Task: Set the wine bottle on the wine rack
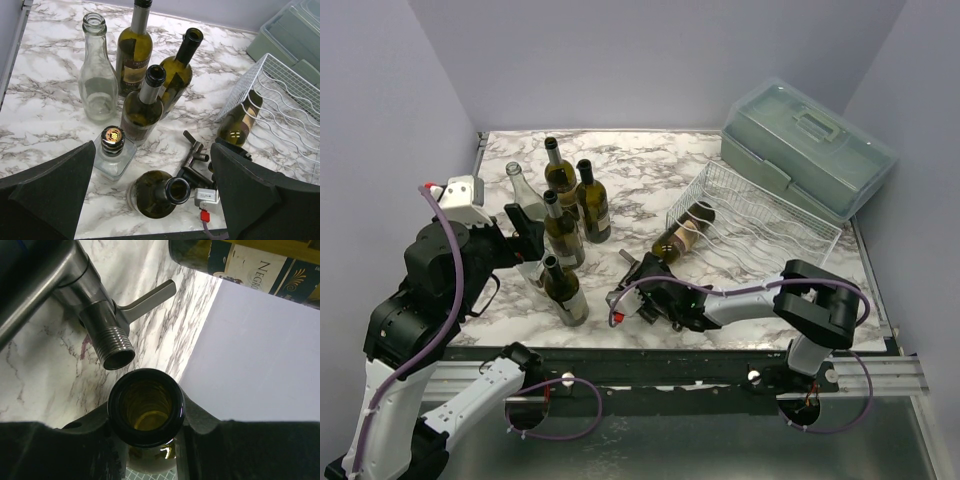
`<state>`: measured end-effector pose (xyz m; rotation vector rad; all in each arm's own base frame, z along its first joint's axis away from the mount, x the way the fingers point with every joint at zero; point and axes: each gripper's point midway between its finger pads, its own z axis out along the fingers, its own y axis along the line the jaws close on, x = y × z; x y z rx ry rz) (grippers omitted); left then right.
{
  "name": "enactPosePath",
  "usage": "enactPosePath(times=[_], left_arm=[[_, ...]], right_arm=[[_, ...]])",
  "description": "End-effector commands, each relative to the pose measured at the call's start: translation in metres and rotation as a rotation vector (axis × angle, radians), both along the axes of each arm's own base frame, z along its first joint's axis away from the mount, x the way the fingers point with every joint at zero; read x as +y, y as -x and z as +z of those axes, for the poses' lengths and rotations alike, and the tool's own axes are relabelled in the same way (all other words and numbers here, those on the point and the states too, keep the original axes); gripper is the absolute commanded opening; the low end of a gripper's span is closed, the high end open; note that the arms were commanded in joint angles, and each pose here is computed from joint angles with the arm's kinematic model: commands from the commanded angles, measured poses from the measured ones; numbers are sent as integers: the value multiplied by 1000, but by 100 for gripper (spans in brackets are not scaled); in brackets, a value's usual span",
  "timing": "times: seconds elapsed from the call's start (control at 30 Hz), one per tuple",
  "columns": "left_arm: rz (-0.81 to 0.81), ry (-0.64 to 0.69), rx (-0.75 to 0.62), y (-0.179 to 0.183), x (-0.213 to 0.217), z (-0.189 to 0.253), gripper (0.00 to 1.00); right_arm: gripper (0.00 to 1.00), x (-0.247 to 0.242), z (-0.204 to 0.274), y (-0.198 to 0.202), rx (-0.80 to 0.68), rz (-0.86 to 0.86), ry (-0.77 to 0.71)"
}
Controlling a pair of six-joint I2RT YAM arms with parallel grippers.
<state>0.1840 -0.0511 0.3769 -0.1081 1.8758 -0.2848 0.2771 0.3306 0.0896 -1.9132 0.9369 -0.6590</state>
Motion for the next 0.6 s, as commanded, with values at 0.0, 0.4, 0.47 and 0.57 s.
enactPosePath(times=[0.0,0.4,0.47,0.57], left_arm=[[-9,-14,-9,-2,-1,5,99],[-13,-9,-7,-2,-2,5,99],[-13,-6,-8,-1,-2,5,99],[-10,-6,-10,-1,-2,6,99]], right_arm=[[1,5,37,-23,-154,-29,-52],[0,3,39,-34,-194,-22,-75],[0,1,41,-37,-197,-29,-80],[1,0,42,-42,-209,-37,-76]])
